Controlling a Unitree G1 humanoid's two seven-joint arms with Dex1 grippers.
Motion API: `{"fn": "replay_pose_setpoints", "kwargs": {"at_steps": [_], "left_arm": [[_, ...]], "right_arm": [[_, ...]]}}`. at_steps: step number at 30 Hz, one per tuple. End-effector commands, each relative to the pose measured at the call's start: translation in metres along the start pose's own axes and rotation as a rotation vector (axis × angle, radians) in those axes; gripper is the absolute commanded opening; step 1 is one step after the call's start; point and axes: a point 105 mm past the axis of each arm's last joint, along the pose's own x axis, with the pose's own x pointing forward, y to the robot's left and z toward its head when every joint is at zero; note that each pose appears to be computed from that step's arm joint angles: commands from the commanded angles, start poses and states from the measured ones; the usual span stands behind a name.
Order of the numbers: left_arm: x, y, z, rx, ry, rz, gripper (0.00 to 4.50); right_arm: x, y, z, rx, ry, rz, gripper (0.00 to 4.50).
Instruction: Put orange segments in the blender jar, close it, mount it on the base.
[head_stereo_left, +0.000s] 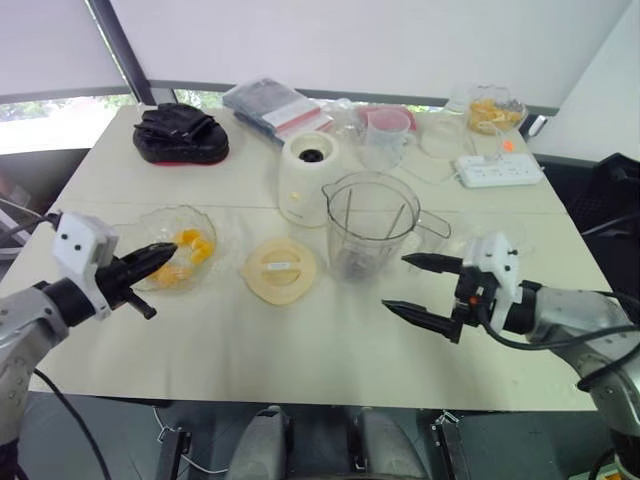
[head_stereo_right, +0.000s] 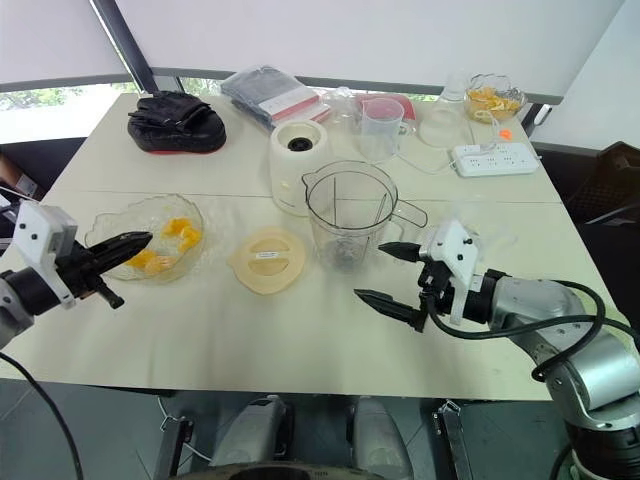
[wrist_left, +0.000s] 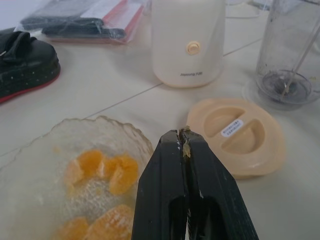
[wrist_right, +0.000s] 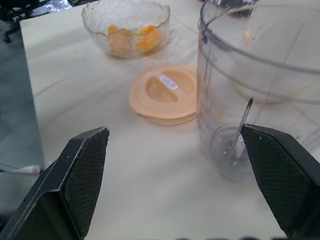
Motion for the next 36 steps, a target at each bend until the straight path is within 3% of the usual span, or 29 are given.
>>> {"fn": "replay_pose_setpoints", "kwargs": {"at_steps": [1, 9, 19, 22, 29, 34, 36], "left_arm": [[0.004, 0.001, 0.01, 0.05, -0.026, -0.004, 0.05], [0.019, -0.003, 0.013, 0.042, -0.067, -0.002, 0.05], [0.019, -0.008, 0.003, 0.045, -0.018, -0.002, 0.05], [0.018, -0.01, -0.002, 0.048, 0.015, -0.01, 0.9], [0.016, -0.004, -0.002, 0.107, 0.036, 0.025, 4.47], [0.011, 0.046, 0.008, 0.101, 0.025, 0.191, 4.47], [0.01, 0.065, 0.004, 0.081, 0.082, 0.21, 4.47]], "right_arm": [[-0.002, 0.006, 0.016, -0.039, -0.04, 0.011, 4.41], [-0.001, -0.001, 0.02, -0.047, -0.043, -0.001, 4.41], [0.001, -0.002, 0.018, -0.051, -0.037, -0.002, 4.41], [0.002, -0.003, 0.018, -0.05, -0.036, -0.004, 4.41], [0.003, -0.002, 0.015, -0.044, -0.022, 0.004, 4.41], [0.008, -0.001, 0.013, -0.04, -0.029, -0.005, 4.41], [0.01, -0.001, 0.013, -0.033, -0.037, -0.011, 4.41]]}}
